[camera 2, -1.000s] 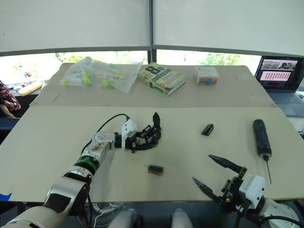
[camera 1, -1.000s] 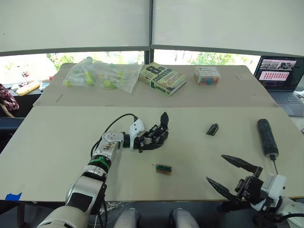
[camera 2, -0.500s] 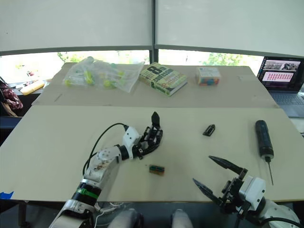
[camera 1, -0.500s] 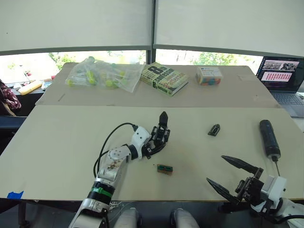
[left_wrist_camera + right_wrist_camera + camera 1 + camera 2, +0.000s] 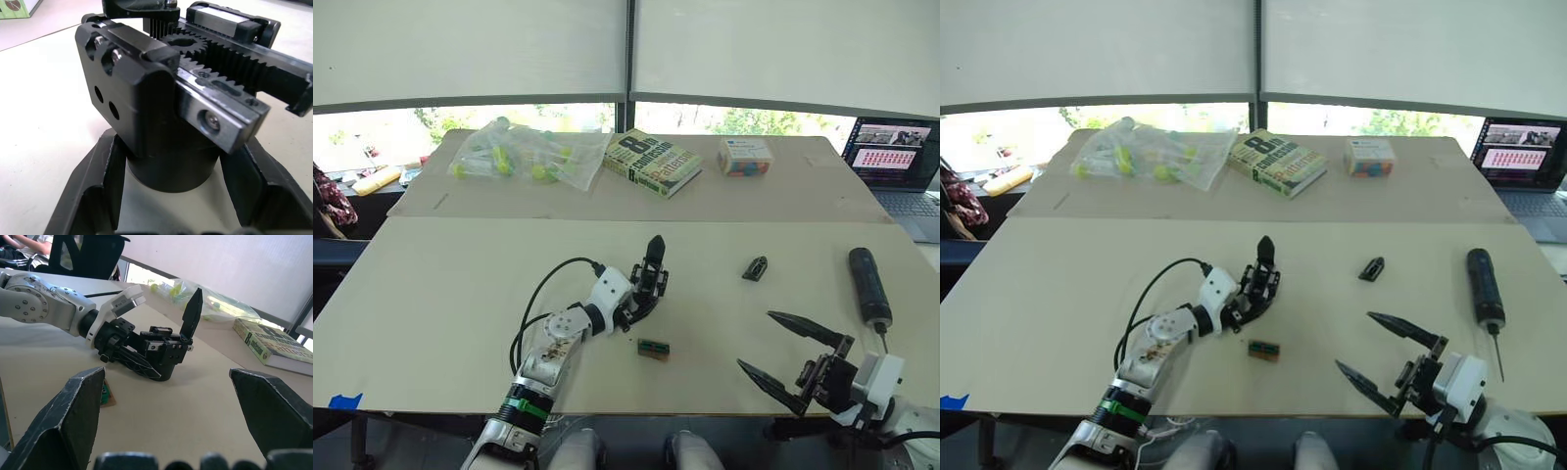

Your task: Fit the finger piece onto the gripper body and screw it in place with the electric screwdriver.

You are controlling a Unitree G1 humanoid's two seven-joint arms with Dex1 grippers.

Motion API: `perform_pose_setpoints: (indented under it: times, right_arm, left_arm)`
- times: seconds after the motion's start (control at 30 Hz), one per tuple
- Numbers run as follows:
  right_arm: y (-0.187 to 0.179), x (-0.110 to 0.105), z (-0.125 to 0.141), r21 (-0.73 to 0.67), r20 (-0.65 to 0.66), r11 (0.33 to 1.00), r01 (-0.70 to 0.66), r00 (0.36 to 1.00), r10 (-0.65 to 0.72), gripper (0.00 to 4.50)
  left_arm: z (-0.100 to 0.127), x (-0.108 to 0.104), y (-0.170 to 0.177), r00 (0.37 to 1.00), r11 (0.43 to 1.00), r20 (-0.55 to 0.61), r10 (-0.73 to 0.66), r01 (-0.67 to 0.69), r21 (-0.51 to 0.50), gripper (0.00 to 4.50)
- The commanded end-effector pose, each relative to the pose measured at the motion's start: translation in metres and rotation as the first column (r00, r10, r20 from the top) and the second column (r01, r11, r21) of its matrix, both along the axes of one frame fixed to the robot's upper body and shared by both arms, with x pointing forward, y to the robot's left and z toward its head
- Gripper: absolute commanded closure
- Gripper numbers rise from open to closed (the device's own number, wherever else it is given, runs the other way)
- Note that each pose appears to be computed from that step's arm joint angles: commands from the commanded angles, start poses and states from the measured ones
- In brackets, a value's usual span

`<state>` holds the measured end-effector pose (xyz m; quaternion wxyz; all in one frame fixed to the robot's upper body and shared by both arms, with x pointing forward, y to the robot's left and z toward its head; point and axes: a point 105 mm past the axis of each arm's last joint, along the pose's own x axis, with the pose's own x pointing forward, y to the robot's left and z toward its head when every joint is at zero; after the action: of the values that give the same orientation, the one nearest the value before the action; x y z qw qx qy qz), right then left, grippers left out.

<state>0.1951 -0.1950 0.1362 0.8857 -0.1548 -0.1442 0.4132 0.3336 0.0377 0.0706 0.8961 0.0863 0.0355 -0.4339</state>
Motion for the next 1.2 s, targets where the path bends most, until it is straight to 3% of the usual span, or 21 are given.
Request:
perform_pose_setpoints:
  times: [0.03, 0.5, 0.67, 1.0, 1.2]
  right_arm:
    - [0.000, 0.000, 0.006, 0.001, 0.020, 1.000, -0.003, 1.000, 0.003, 0.00]
    - [0.000, 0.000, 0.004, 0.005, 0.024, 1.000, 0.003, 1.000, -0.003, 0.00]
    - [-0.001, -0.001, 0.004, 0.007, 0.024, 1.000, 0.005, 1.000, -0.005, 0.00]
    - [0.003, -0.001, 0.005, 0.009, 0.027, 1.000, 0.006, 1.000, -0.006, 0.00]
    - [0.004, -0.001, 0.007, 0.007, 0.032, 1.000, 0.018, 0.999, -0.018, 0.00]
  left_arm:
    - [-0.004, -0.003, -0.002, 0.999, 1.000, -0.028, -0.020, 0.020, -0.002, 0.02]
    - [0.013, -0.001, 0.042, 0.988, 0.989, -0.037, -0.148, 0.148, -0.003, 0.02]
    - [0.013, 0.010, 0.069, 0.973, 0.971, -0.036, -0.229, 0.231, 0.060, 0.02]
    - [0.024, 0.031, 0.042, 0.923, 0.921, 0.007, -0.386, 0.385, 0.052, 0.02]
    - [0.018, 0.029, 0.028, 0.899, 0.898, -0.011, -0.437, 0.437, 0.056, 0.02]
